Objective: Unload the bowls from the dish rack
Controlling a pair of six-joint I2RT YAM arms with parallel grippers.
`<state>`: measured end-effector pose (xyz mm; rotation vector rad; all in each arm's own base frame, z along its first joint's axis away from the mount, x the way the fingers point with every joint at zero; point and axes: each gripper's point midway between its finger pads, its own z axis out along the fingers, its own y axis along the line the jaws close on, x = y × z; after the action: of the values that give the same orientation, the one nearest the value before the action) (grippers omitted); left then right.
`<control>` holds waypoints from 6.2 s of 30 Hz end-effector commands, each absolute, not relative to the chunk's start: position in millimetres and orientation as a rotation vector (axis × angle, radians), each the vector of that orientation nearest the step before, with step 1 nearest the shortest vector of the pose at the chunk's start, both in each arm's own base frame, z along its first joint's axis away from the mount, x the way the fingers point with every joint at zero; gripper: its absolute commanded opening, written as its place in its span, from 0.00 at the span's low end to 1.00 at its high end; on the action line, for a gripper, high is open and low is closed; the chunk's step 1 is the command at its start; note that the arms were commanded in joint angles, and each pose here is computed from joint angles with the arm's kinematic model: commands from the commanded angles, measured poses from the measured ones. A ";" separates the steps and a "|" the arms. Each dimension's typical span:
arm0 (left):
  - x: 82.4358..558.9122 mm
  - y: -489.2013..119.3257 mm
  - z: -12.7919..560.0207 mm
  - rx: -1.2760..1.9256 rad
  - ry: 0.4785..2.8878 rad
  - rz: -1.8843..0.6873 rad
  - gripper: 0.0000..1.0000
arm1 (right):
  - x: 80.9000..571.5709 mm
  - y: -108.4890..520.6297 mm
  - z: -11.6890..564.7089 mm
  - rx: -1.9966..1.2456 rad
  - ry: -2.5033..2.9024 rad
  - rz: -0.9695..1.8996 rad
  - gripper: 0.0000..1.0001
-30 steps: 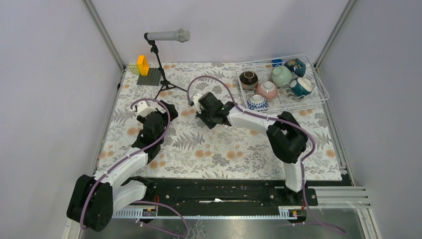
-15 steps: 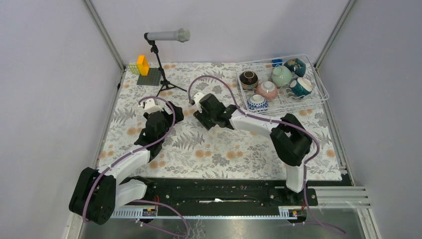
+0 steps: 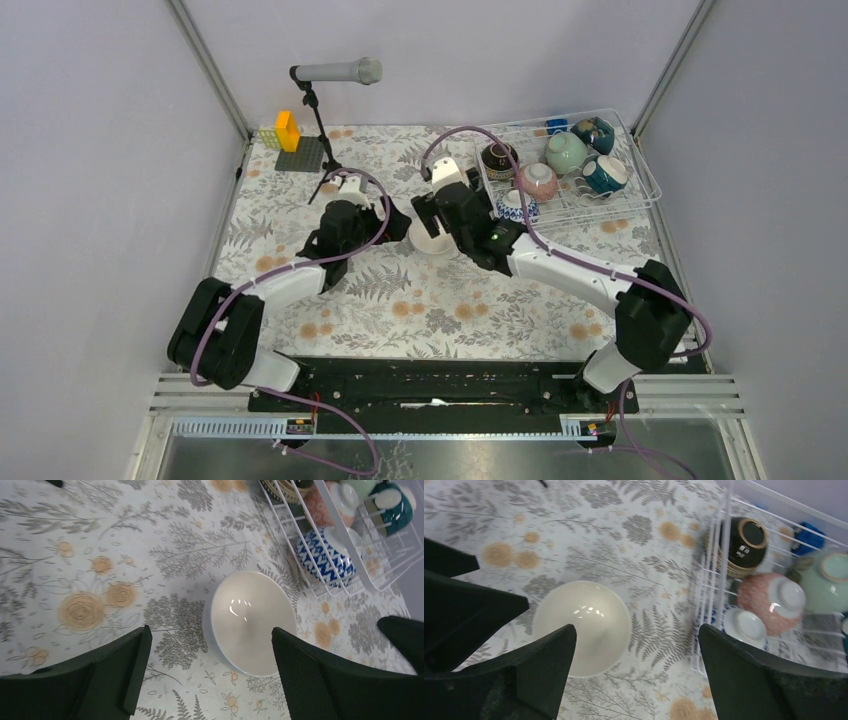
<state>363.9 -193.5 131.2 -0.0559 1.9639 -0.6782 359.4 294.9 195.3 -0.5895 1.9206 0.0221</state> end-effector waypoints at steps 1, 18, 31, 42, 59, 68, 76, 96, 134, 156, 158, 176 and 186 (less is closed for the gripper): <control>366.6 -223.0 134.6 0.086 1.991 -0.758 0.93 | 364.1 247.5 235.3 -0.299 1.816 -0.108 1.00; 376.8 -250.2 77.2 0.189 2.238 -0.568 0.48 | 349.2 187.4 256.5 -0.062 1.743 -0.134 1.00; 387.8 -200.2 81.0 -0.020 2.209 -0.204 0.00 | 346.9 178.9 257.3 -0.052 1.739 -0.137 1.00; 395.7 -100.2 98.6 -0.574 2.102 0.054 0.00 | 357.6 185.2 244.0 -0.026 1.791 -0.083 1.00; 412.5 39.0 71.5 -1.070 2.046 0.182 0.00 | 412.4 181.9 254.4 0.048 1.877 0.073 1.00; 422.9 31.2 64.0 -1.076 2.124 0.047 0.30 | 441.2 132.0 235.8 0.208 1.989 0.149 1.00; 414.9 12.2 83.4 -1.030 2.117 -0.108 0.56 | 462.5 99.2 208.7 0.255 2.125 0.214 1.00; 381.3 -151.3 138.0 -0.305 2.057 -0.561 0.99 | 455.7 79.4 121.7 0.464 2.471 0.420 1.00; 341.1 -205.1 138.4 -0.063 1.933 -0.651 0.99 | 447.9 105.1 55.6 0.516 2.613 0.717 1.00; 338.4 -206.0 144.8 -0.047 1.919 -0.643 0.99 | 448.4 106.0 123.0 0.511 2.426 0.829 0.78; 338.1 -206.0 144.6 -0.045 1.919 -0.641 0.99 | 448.0 104.9 127.1 0.504 2.416 0.822 0.76; 336.0 -214.4 142.3 -0.023 1.928 -0.656 0.99 | 443.8 124.3 171.8 0.335 2.303 0.984 0.75; 335.2 -217.3 143.0 -0.010 1.927 -0.656 0.99 | 449.0 114.7 174.4 0.334 2.268 0.898 0.75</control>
<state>327.7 -213.1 123.0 -0.0202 1.9853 -0.6498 447.6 109.5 144.8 0.4026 2.3510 0.8852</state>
